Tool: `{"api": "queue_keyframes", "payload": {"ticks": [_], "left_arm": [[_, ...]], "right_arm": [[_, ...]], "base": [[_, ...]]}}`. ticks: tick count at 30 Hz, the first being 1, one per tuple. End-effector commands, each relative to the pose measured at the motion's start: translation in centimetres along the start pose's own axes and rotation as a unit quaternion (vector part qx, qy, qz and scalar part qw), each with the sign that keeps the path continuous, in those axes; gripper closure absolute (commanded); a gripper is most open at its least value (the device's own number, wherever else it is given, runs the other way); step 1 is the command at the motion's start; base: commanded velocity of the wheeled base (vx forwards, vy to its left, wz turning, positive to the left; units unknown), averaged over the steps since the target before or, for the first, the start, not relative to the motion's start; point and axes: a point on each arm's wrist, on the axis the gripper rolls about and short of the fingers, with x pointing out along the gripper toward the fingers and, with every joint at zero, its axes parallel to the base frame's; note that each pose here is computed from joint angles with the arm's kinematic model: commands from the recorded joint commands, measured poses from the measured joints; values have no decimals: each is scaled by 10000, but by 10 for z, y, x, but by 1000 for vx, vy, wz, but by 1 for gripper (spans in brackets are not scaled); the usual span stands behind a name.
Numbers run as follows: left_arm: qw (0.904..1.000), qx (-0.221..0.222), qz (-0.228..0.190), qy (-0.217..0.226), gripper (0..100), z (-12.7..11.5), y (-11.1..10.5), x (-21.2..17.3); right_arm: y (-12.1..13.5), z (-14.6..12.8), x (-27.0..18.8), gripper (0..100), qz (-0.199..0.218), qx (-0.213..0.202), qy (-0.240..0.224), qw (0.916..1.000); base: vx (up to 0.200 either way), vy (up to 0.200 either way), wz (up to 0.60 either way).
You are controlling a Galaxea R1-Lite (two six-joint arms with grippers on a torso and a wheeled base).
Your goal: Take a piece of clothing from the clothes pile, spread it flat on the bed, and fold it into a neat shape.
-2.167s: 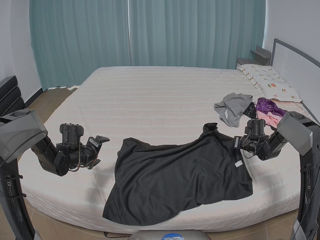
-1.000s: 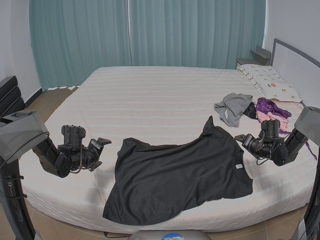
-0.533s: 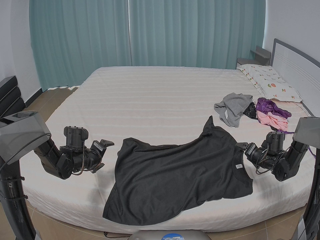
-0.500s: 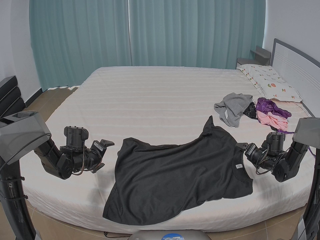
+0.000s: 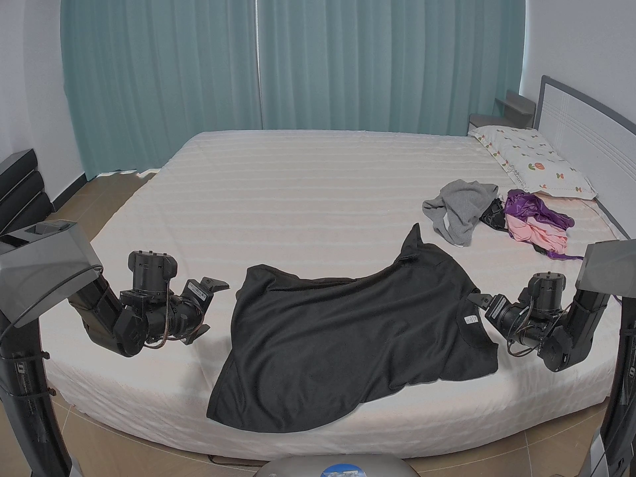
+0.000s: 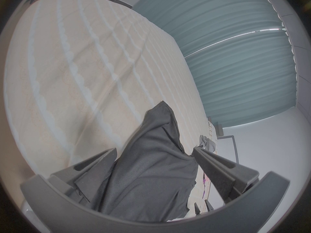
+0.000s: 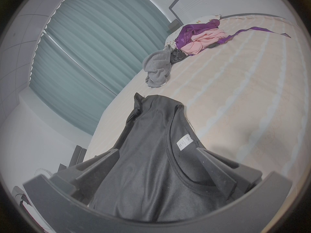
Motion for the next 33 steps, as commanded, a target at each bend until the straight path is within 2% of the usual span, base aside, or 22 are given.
{"api": "queue_keyframes", "payload": {"ticks": [1, 17, 29, 33], "left_arm": [[10000, -45, -6, 10, 0, 0, -1, 0], [9999, -132, -49, 47, 0, -3, -4, -1], [9997, -217, -49, -60, 0, 1, -4, -2], [9994, -327, -48, -125, 0, 8, -2, -2]], "right_arm": [[-2, -3, 1, 0, -33, -5, 49, 10000], [-4, -5, 3, 0, -21, -80, 38, 10000], [-4, -6, 3, 0, -17, -87, 53, 9999], [-3, -6, 3, 0, -12, -90, 58, 9999]], "base": [[0, -200, 0], [0, -200, 0], [0, 0, 0], [200, 0, 0]]}}
